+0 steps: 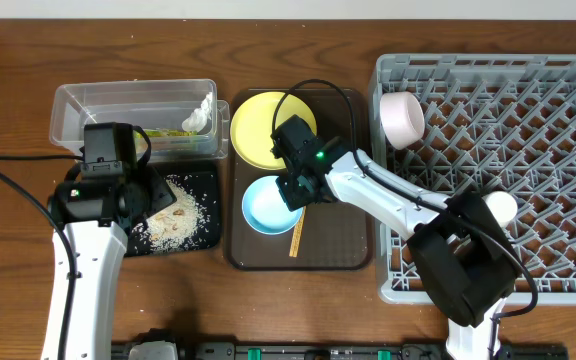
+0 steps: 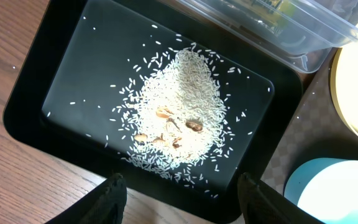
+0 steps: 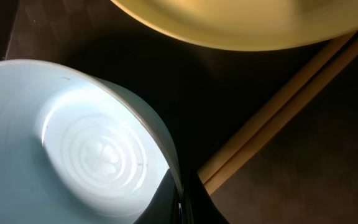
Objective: Sort waste into correct bins and load items into the dishwasher rack
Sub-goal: 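Carry the light-blue bowl right and set it in the rack's back row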
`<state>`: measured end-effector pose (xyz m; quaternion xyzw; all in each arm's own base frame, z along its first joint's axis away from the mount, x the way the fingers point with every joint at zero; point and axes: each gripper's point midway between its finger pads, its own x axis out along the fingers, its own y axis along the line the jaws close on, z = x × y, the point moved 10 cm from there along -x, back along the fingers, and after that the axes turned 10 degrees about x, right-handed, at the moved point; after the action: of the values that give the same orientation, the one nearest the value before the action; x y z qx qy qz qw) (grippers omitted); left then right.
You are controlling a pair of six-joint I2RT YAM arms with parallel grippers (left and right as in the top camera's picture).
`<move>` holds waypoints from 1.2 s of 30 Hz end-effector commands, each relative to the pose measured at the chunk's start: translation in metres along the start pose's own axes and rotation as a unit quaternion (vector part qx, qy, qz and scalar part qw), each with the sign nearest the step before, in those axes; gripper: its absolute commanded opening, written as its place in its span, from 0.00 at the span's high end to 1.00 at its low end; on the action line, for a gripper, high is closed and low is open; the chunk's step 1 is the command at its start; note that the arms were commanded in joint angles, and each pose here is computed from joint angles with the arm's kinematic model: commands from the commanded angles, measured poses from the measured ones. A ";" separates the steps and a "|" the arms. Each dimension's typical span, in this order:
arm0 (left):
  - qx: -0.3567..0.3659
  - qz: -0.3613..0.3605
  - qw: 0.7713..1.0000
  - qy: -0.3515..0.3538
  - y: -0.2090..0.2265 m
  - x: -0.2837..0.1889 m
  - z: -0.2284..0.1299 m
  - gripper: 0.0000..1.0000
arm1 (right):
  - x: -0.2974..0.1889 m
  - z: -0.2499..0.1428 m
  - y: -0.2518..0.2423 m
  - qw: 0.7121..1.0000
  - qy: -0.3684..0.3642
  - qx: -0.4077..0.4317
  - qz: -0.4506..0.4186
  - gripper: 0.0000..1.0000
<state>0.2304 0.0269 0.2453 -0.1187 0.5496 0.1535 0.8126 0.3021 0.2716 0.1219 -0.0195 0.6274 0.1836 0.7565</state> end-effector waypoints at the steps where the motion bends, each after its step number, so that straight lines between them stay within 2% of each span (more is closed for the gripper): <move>1: -0.007 0.000 1.000 -0.006 0.001 -0.003 0.001 0.40 | -0.005 0.005 0.001 1.000 -0.014 0.005 -0.003 0.99; 7: -0.007 0.000 1.000 -0.006 0.001 -0.003 0.001 0.39 | -0.061 0.031 -0.008 0.996 -0.085 0.008 0.006 0.99; 12: -0.007 0.000 1.000 -0.006 0.001 -0.003 0.001 0.39 | -0.122 0.048 -0.046 0.984 -0.172 0.035 -0.036 0.99; 15: -0.007 -0.001 1.000 -0.006 0.001 -0.003 0.001 0.39 | -0.154 0.054 -0.081 0.970 -0.220 0.042 -0.092 0.99; 22: -0.007 -0.001 1.000 -0.008 0.001 -0.003 0.002 0.40 | -0.216 0.063 -0.179 0.904 -0.299 0.070 -0.297 0.99; 27: -0.007 -0.001 1.000 -0.008 0.001 -0.003 0.002 0.39 | -0.244 0.064 -0.234 0.825 -0.301 0.098 -0.468 0.99; 31: -0.007 -0.001 1.000 -0.009 0.001 -0.003 0.002 0.39 | -0.259 0.062 -0.263 0.761 -0.283 0.131 -0.570 0.99; 32: -0.008 -0.001 1.000 -0.009 0.001 -0.003 0.002 0.39 | -0.258 0.062 -0.270 0.752 -0.276 0.136 -0.583 0.99; 36: -0.008 -0.001 1.000 -0.009 0.001 -0.003 0.002 0.39 | -0.244 0.063 -0.293 0.756 -0.234 0.126 -0.598 0.99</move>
<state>0.2313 0.0267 0.2457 -0.1198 0.5471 0.1520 0.8144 0.4085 -0.0314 0.3220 -0.2005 0.2747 -0.3501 0.8728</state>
